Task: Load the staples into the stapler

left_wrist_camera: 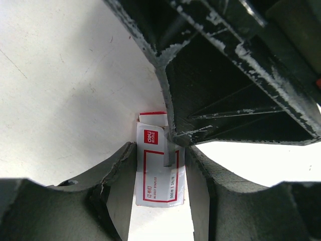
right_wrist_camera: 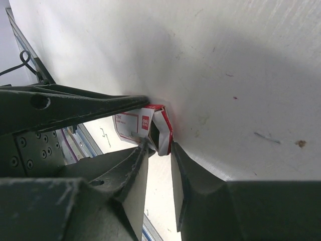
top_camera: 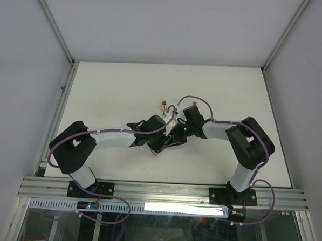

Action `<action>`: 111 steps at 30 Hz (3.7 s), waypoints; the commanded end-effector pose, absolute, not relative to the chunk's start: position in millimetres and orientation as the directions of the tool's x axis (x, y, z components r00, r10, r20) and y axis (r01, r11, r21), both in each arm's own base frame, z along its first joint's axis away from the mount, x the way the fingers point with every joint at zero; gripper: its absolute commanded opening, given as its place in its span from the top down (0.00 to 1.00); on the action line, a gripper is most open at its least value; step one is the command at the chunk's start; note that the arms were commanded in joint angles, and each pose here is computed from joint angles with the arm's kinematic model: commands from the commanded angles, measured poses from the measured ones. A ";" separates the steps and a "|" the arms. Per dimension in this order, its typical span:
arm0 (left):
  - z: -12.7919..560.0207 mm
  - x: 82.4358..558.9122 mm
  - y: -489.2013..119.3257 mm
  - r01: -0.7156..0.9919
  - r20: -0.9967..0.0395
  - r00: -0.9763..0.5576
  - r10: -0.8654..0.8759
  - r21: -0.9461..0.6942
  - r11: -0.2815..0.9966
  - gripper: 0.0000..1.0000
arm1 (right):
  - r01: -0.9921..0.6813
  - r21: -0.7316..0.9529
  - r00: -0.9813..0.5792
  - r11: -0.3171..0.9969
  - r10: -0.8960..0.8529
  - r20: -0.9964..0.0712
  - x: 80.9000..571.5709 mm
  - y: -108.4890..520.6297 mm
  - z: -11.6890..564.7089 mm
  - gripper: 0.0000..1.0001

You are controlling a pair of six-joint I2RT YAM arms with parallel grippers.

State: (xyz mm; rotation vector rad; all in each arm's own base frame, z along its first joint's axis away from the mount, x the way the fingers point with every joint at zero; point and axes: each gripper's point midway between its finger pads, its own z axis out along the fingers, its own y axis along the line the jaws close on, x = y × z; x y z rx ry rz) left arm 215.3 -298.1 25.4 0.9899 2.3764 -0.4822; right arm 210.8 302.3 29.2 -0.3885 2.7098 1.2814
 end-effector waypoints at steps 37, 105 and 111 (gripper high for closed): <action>26.6 206.5 -307.4 0.761 -0.585 -0.583 0.564 -0.149 0.632 0.57 | -0.366 0.781 -0.930 0.506 -0.191 -0.313 219.3 321.9 58.5 0.75; 106.1 203.4 -298.1 0.153 -0.463 -0.825 -0.325 -0.736 0.660 0.36 | -0.439 0.501 -0.869 0.746 -0.209 -0.449 251.8 259.8 61.2 0.54; 84.2 209.7 -297.8 0.086 -0.430 -0.838 -0.335 -0.710 0.699 0.52 | -0.392 0.540 -0.898 0.745 -0.183 -0.400 236.0 271.4 50.7 0.60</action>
